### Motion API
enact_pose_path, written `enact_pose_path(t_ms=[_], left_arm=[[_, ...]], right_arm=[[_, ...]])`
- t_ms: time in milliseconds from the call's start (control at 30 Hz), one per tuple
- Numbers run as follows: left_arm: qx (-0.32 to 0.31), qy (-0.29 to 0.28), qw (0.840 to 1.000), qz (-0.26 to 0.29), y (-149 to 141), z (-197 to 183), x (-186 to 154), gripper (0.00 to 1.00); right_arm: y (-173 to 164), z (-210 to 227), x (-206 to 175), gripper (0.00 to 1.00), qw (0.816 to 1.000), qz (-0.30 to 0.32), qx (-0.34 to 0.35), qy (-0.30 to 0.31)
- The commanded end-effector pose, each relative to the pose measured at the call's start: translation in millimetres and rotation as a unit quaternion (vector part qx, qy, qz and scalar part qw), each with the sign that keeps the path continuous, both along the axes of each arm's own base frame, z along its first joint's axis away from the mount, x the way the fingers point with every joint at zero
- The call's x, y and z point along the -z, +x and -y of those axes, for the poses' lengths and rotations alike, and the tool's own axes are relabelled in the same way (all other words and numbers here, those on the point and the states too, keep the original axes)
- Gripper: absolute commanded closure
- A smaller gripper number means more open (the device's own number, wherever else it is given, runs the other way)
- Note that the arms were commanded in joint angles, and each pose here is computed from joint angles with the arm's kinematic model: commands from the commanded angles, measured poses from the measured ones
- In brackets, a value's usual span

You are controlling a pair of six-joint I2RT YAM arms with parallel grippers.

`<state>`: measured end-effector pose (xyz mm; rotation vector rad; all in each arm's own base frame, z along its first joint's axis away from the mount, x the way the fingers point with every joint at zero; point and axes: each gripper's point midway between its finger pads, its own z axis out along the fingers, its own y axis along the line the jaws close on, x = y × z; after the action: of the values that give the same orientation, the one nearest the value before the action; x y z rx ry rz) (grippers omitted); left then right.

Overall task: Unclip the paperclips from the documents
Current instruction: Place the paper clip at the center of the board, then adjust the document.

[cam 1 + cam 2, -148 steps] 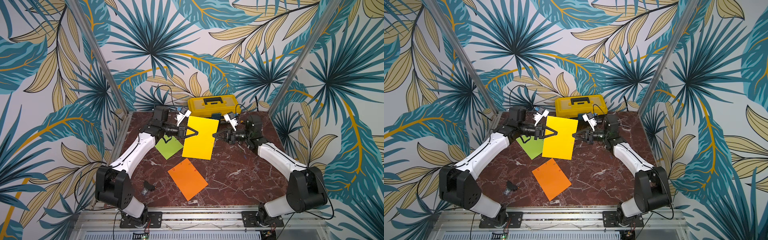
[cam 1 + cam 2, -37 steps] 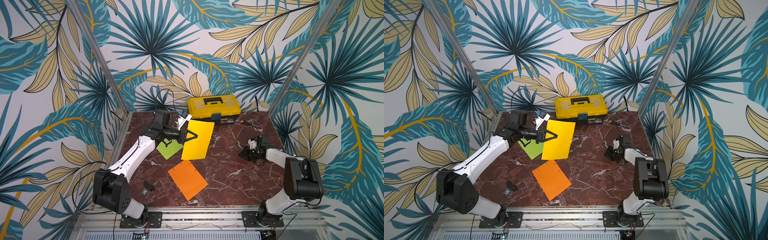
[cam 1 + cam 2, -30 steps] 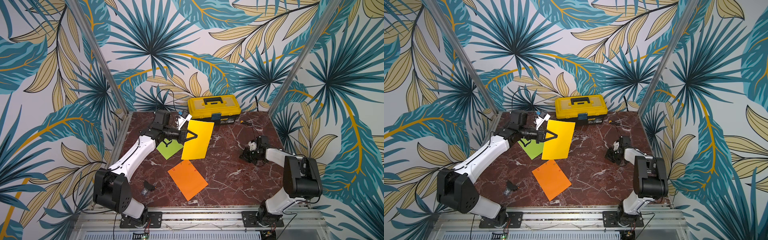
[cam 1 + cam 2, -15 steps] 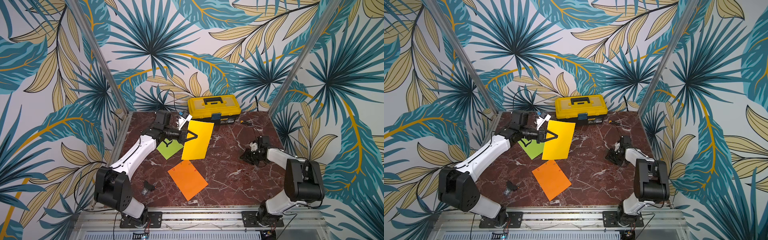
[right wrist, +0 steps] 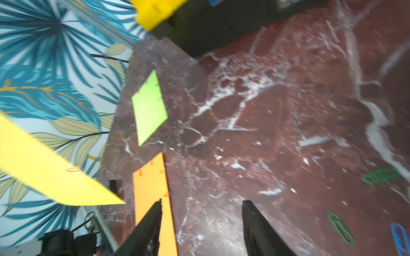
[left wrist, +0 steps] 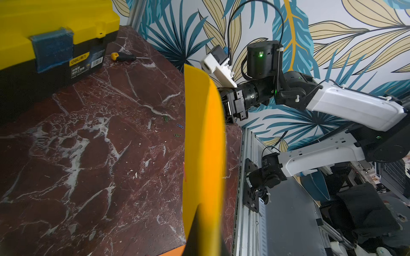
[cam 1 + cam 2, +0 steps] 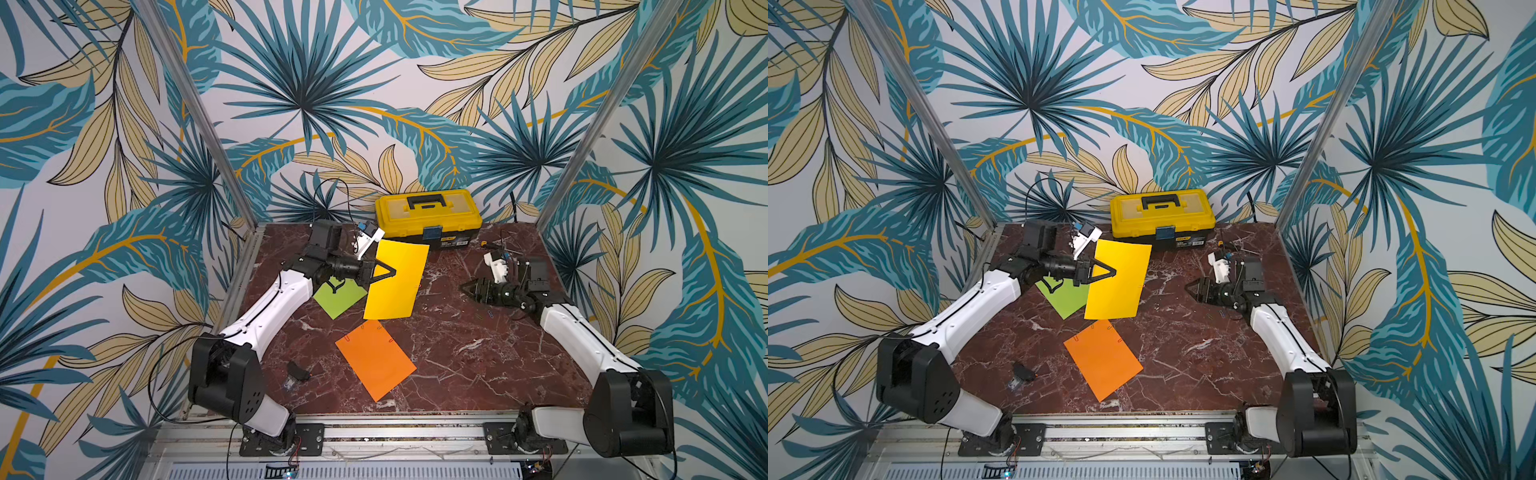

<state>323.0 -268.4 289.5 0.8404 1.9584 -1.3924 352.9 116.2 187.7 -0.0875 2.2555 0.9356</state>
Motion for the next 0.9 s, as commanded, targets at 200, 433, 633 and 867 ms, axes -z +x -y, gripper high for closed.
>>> enact_pose_path(t_ms=[200,433,633,867], left_arm=[[0.033,-0.035,0.998,0.045,-9,11,-39,1.0],[0.052,-0.048,0.996,0.054,-12,20,-51,1.0],[0.062,-0.057,0.995,0.061,-13,24,-62,1.0],[0.072,-0.06,0.994,0.054,-14,27,-62,1.0]], right_arm=[[-9,-66,-96,0.34,0.97,0.16,-0.159,0.087],[-5,-87,-113,0.32,0.955,0.189,-0.2,0.112],[-4,-98,-114,0.3,0.947,0.193,-0.225,0.127],[-19,-118,-133,0.29,0.919,0.219,-0.286,0.16]])
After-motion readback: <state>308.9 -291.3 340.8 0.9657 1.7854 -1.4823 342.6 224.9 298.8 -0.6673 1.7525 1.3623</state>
